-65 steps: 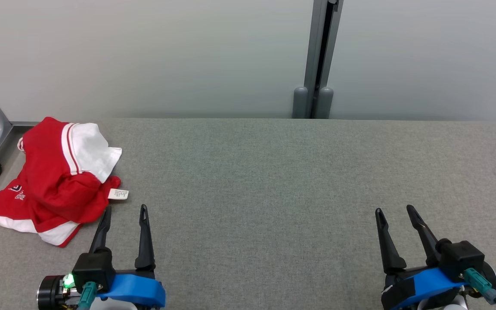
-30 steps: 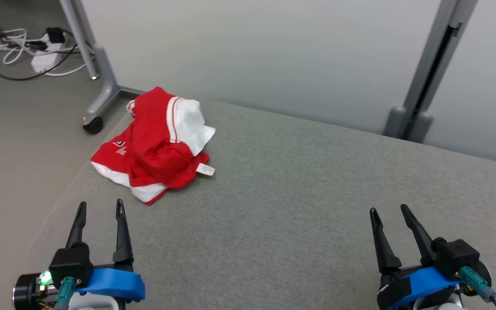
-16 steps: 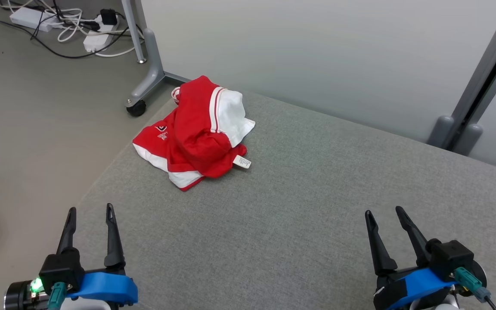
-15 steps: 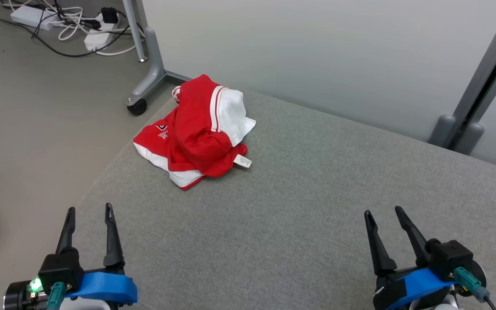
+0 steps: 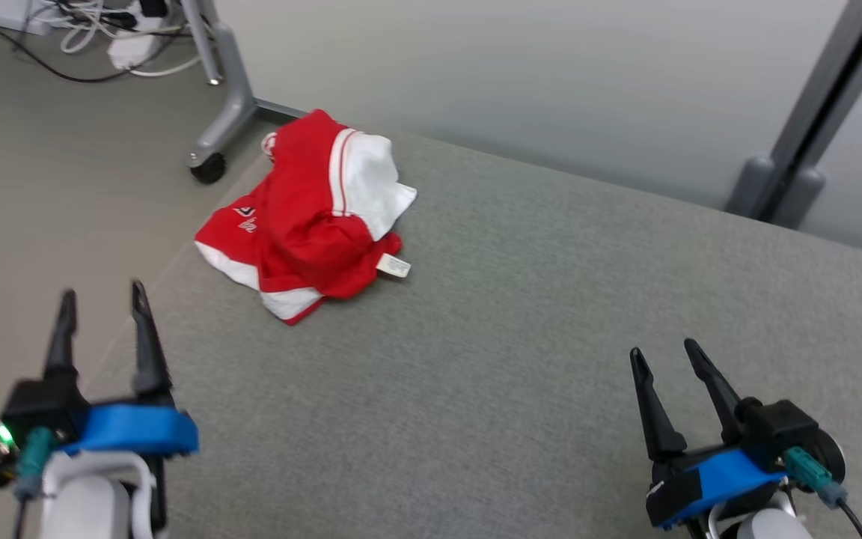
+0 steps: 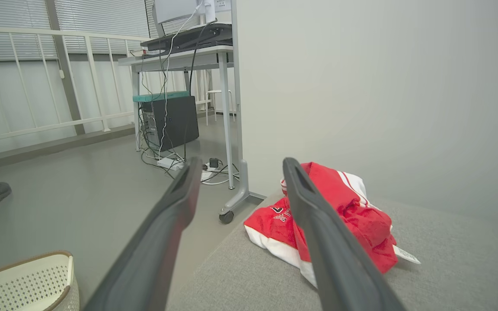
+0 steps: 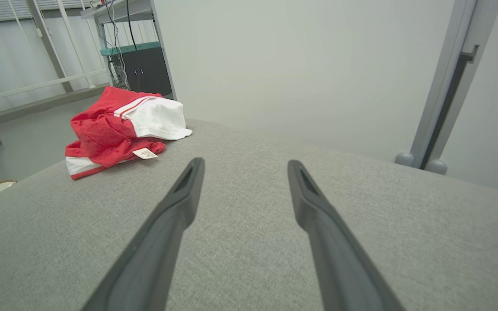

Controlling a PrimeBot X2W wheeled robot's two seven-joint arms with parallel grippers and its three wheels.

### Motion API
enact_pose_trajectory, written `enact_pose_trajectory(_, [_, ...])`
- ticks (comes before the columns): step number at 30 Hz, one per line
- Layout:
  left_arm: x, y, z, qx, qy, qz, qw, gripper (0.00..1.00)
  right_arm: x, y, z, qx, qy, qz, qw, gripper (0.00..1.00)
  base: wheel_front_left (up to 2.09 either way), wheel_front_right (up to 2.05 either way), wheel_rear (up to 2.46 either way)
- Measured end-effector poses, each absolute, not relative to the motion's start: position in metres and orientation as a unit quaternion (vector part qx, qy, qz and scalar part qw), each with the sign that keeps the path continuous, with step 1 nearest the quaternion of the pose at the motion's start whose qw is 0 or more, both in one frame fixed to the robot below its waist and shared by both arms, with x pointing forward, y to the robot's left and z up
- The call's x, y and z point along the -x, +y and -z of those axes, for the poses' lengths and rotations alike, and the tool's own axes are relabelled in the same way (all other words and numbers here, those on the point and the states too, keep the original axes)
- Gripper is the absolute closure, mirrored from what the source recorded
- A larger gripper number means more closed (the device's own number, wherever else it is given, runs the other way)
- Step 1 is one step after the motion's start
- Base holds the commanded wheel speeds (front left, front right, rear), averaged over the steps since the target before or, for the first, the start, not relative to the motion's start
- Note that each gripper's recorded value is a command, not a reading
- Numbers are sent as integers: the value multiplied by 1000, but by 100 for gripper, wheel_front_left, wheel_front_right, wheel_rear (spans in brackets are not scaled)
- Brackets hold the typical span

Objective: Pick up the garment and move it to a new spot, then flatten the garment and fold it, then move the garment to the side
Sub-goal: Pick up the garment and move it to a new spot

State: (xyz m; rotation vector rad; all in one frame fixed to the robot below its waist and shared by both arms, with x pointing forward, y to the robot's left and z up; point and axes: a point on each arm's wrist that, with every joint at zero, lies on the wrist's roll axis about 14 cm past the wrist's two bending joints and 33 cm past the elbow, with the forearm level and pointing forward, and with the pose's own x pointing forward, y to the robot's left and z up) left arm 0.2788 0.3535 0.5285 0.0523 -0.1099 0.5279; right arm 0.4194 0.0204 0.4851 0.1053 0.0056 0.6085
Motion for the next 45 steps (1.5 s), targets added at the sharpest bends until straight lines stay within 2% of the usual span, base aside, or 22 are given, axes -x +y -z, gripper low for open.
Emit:
enact_pose_trajectory(11, [-405,367,-575,-57,-96,-191,975,0,-459,-40,-465,-34,5,-217,976,0,0,0,0])
enact_pose_trajectory(17, [-473,369,-572,-78,-77,-157,982,0,-476,-77,-459,-21,1,-168,986,0,0,0,0])
enact_pose_trajectory(22, [-509,377,-553,-86,-34,-144,985,0,-483,-99,-454,-9,3,-140,990,0,0,0,0])
enact_pose_trajectory(29, [-528,378,-489,-64,79,-136,986,0,-491,-115,-449,1,7,-119,993,0,0,0,0])
enact_pose_trajectory(40, [-496,368,-395,14,231,-150,961,0,-499,-115,-457,7,-5,-119,993,0,0,0,0])
enact_pose_trajectory(44, [-491,356,-381,32,251,-144,957,0,-499,-115,-461,8,-10,-119,993,0,0,0,0])
enact_pose_trajectory(45, [-491,353,-378,35,255,-141,956,30,-498,-115,-462,9,-10,-119,993,0,0,0,0])
